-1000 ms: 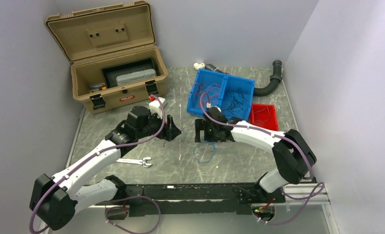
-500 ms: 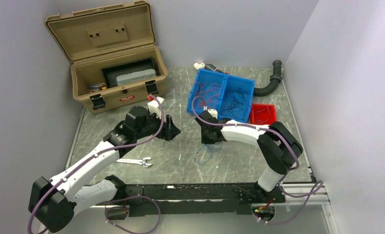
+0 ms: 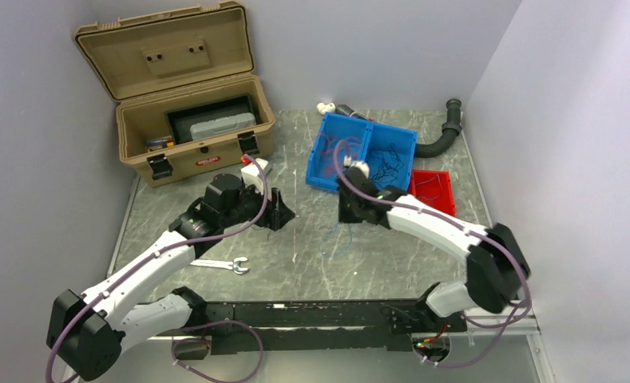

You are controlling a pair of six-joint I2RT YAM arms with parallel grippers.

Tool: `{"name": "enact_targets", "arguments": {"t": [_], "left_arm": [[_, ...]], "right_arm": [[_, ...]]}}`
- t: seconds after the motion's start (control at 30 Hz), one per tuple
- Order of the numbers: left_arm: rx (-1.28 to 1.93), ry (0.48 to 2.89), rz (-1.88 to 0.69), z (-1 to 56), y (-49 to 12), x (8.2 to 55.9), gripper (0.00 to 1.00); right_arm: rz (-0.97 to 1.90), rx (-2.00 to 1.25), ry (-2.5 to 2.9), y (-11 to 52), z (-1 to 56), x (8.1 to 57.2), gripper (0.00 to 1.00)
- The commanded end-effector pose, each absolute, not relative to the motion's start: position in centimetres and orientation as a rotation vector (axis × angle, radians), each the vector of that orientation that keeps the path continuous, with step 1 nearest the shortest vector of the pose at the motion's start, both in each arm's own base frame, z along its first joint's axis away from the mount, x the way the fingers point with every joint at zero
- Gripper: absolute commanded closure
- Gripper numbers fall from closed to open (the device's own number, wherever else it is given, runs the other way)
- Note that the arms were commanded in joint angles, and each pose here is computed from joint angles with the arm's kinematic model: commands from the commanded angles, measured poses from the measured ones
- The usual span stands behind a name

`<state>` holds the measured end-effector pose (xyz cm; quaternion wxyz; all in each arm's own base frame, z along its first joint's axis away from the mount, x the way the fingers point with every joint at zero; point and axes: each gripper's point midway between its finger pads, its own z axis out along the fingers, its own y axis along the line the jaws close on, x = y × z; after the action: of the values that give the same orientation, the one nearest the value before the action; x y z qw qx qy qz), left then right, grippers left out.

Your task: Untangle the cables

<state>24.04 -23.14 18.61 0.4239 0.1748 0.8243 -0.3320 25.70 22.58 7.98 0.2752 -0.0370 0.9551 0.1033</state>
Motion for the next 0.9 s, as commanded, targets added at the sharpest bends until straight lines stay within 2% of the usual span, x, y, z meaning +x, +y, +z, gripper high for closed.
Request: {"name": "enact_targets", "arguments": {"t": [0.0, 0.1, 0.23, 0.47, 0.7, 0.87], "left_arm": [[0.444, 2.026, -0.83, 19.6, -23.1, 24.3, 0.21], [0.443, 2.018, -0.839, 19.8, -23.2, 24.3, 0.21], [0.446, 2.012, -0.852, 19.9, -23.3, 24.2, 0.21], [0.449, 2.002, -0.908, 20.0, -24.1, 24.0, 0.22], [0.481, 1.992, -0.949, 20.4, -24.8, 23.9, 0.22], [0.489, 1.981, -0.977, 20.8, -25.4, 24.1, 0.23]], "right_arm": [[0.37, -0.023, 2.428, 19.8, 15.2, 28.3, 1.0], [0.326, 0.055, 2.387, 15.6, 17.6, 29.8, 1.0], [0.125, 0.2, 2.304, 8.4, 20.6, 31.6, 1.0], [-0.248, 0.571, 2.144, -2.1, 20.4, 32.7, 1.0], [-0.732, 0.781, 1.959, -9.0, 20.2, 32.5, 1.0], [-0.916, 0.796, 1.932, -10.4, 19.2, 33.0, 1.0]]}}
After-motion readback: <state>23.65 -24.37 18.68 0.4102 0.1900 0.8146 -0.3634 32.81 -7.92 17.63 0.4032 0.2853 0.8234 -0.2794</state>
